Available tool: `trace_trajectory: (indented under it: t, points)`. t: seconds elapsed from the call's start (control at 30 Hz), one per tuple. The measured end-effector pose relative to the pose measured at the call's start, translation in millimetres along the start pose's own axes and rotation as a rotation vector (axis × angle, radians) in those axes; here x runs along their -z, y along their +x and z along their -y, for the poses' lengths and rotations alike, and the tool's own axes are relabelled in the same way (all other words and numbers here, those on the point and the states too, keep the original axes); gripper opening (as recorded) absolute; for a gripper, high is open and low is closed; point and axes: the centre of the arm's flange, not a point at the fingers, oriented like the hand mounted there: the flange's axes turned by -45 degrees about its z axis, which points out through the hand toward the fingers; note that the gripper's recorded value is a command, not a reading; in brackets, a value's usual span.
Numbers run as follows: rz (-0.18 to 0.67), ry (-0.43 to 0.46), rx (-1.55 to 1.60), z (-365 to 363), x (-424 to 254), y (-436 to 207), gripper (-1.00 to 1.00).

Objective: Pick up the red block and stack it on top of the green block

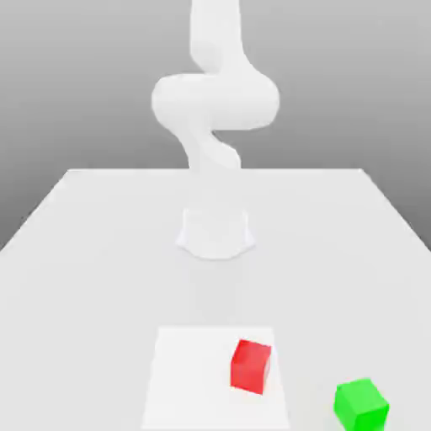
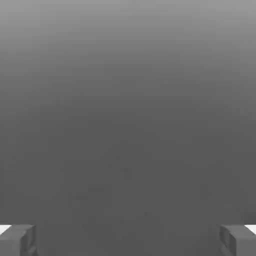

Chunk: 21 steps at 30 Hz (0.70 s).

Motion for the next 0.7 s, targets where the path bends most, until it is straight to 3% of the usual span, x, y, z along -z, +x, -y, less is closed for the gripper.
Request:
trace_trajectory:
  t: [0.3,0.7]
  points:
    - [0.304,-0.013,-0.127,17,-194,-72,0.00]
    - [0.680,-0.133,-0.261,31,-359,-262,0.00]
